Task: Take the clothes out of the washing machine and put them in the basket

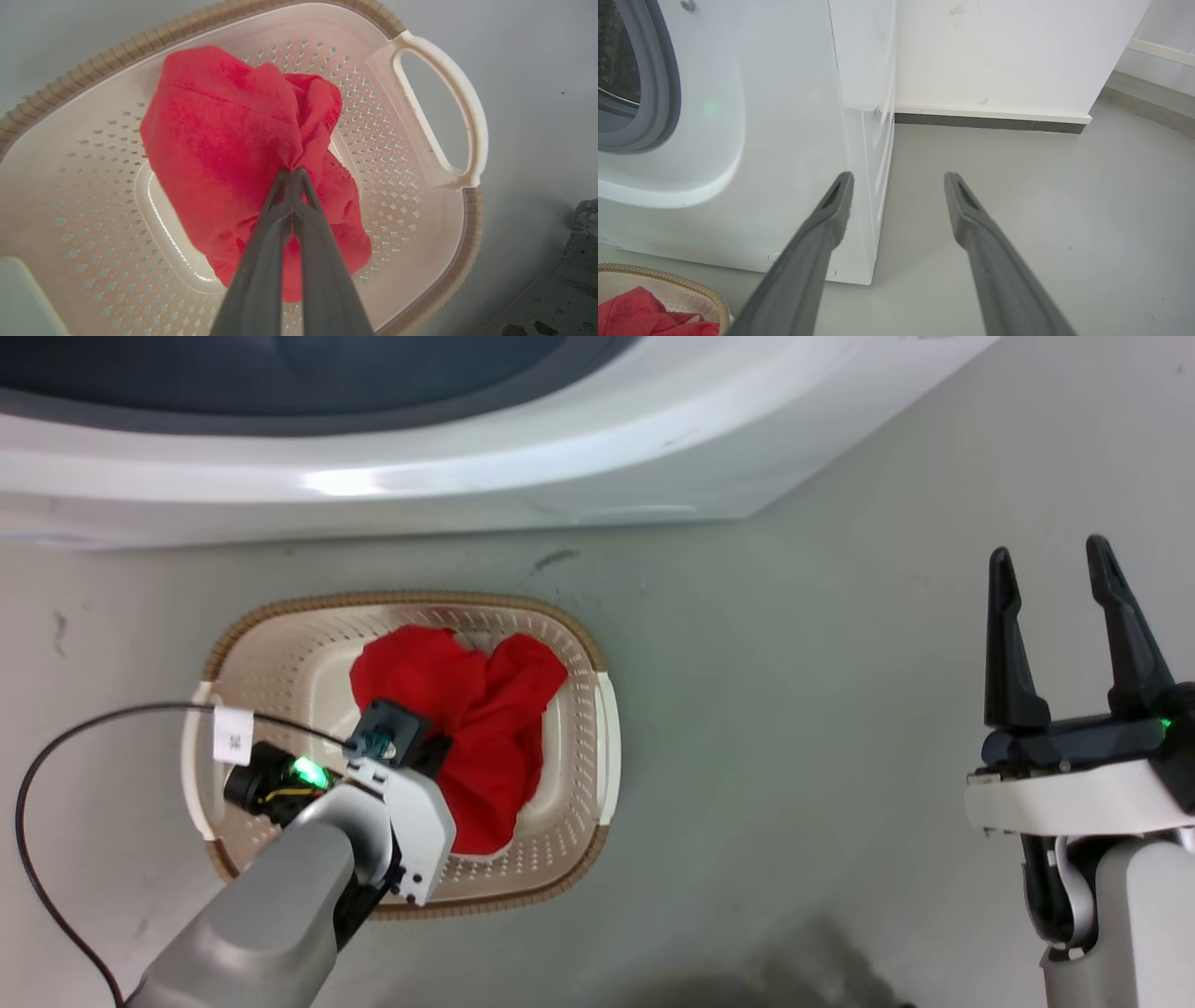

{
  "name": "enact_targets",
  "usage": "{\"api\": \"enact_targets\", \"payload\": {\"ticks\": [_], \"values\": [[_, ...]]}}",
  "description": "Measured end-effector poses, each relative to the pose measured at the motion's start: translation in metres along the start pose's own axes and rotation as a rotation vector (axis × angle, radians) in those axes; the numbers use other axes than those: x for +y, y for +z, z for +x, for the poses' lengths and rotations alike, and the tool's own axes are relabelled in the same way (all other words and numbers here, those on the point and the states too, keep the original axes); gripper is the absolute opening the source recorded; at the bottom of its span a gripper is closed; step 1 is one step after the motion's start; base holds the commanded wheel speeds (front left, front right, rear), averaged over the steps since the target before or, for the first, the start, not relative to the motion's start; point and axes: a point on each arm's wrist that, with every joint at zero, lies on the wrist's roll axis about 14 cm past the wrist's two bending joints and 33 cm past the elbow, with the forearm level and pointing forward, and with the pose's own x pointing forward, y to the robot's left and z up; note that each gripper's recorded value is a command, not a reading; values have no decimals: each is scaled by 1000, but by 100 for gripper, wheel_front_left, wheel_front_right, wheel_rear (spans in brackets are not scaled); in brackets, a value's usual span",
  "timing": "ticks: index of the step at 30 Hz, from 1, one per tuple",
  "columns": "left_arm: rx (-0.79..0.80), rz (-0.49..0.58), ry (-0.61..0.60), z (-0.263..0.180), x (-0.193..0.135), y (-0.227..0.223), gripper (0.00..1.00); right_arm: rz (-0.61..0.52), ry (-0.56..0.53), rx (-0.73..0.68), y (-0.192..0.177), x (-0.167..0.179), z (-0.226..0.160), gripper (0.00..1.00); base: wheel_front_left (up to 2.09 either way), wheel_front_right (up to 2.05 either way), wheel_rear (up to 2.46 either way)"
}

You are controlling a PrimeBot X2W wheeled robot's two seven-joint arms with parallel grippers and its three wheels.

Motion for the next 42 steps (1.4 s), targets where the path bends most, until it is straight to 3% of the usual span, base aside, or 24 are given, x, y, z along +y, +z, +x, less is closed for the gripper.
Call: {"api": "enact_targets", "payload": {"ticks": [13,18,19,20,27,42], "values": [[321,21,-10,61,15,-73,0,3,-39,101,-50,-16,10,100,0,0,0],[354,37,-28,69,7,-77,0,-7,-53,112,-53,-22,8,100,0,0,0],[354,37,-30,68,5,-76,45,-7,-55,110,-52,-22,8,100,0,0,0],[347,43,-29,68,4,-74,100,-7,-57,105,-50,-23,8,100,0,0,0],[338,37,6,46,6,-69,100,1,-48,53,-25,-19,6,100,0,0,0],[-68,-66,121,-22,-5,10,100,15,-33,-61,39,-9,-32,100,0,0,0]]}}
